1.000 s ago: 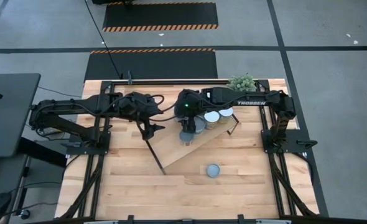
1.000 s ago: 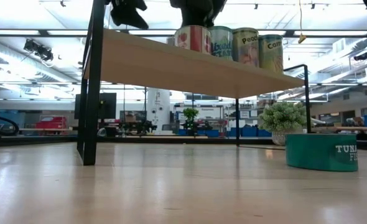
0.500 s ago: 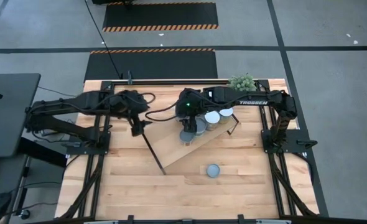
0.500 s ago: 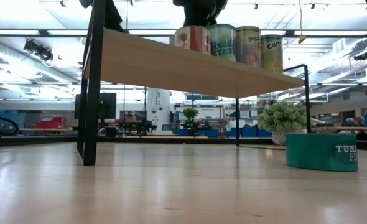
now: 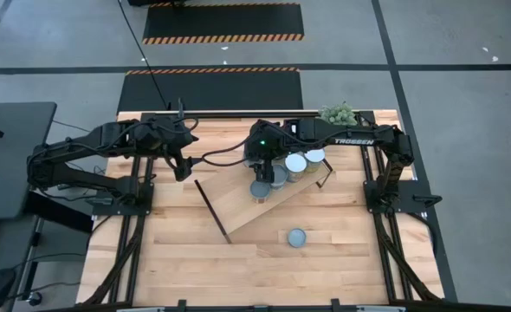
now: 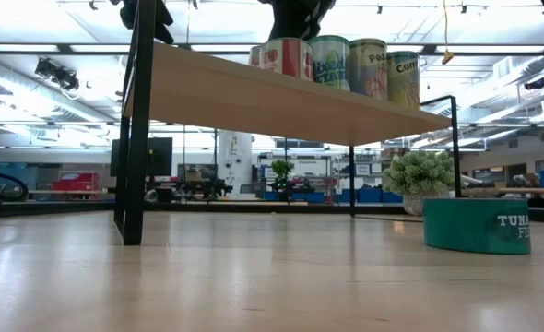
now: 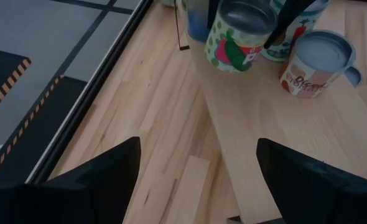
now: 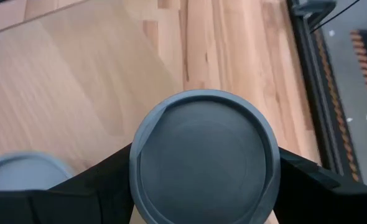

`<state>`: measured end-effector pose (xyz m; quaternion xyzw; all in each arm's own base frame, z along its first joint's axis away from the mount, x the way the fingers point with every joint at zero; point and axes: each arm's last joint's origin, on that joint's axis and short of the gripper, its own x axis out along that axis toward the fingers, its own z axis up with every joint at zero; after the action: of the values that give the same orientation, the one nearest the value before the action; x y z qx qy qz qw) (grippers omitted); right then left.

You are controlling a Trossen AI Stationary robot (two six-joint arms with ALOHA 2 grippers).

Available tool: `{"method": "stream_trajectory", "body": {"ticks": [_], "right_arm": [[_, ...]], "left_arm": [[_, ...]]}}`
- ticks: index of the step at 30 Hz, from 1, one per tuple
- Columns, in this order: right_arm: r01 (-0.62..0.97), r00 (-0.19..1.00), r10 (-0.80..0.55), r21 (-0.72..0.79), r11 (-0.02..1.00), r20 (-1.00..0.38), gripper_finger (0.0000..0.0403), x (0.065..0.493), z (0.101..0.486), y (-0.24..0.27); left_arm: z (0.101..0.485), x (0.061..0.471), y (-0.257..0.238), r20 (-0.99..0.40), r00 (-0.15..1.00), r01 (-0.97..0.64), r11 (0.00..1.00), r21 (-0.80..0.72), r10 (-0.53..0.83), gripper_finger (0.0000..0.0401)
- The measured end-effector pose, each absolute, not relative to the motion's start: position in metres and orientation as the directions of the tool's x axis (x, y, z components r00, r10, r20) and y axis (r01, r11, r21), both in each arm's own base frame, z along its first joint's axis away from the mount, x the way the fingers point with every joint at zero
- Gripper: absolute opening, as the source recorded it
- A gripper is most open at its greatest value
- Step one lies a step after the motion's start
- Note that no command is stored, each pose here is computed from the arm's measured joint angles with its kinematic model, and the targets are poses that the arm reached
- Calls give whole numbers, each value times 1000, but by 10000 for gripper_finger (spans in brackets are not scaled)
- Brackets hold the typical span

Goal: Pick and place cans onto a shelf
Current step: Put the small canned peas on the shelf aligned with the other big canned mixed vegetables

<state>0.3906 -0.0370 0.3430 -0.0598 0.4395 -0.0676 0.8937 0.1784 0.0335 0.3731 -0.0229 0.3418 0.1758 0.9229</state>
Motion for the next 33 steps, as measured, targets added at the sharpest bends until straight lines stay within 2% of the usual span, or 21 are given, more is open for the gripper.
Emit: {"method": "stream_trajectory", "body": {"ticks": [11, 33], "right_arm": [[20, 534, -121, -130, 991, -837, 295, 386, 329, -36], [29, 542, -117, -121, 992, -832, 302, 386, 330, -46]], "left_arm": [[376, 173, 33, -630, 712, -335, 938, 83, 310, 325], [379, 169, 32, -605, 732, -340, 937, 74, 313, 325]]}}
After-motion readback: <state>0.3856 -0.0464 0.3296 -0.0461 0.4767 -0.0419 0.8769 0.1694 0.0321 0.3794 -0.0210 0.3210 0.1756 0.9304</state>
